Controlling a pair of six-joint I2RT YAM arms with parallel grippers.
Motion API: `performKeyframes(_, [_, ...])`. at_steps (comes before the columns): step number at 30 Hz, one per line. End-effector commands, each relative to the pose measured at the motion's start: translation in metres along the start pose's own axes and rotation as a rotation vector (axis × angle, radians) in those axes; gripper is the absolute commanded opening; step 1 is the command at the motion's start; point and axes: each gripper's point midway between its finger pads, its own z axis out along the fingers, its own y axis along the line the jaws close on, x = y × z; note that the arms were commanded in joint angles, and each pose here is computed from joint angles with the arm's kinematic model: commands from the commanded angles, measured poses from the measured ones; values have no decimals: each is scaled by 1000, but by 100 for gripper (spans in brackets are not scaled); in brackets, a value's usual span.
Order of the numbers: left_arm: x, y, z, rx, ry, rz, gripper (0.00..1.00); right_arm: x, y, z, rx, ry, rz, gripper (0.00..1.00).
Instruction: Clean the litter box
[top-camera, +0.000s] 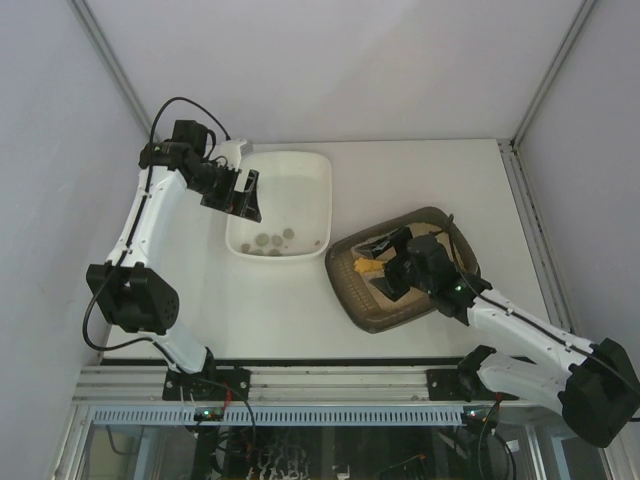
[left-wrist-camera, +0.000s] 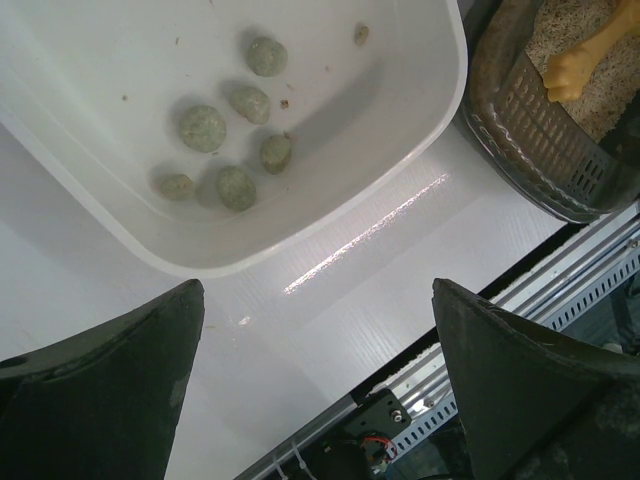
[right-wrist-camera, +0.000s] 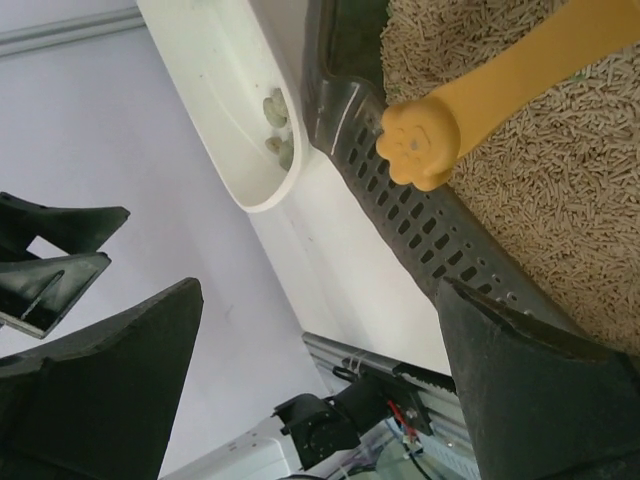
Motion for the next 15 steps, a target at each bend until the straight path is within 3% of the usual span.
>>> performKeyframes(1, [-5,-11,-11,14,-48,18,100,-12,19,-22,68,-76,-136,100])
performKeyframes(5, [-4,-10,-9,17,-44,11,100,-14,13,-29,197,-85,-227,100])
performKeyframes(15, [2,-7,-5,-36,-49,15,100,-20,49,-43,59,-176,-440,100])
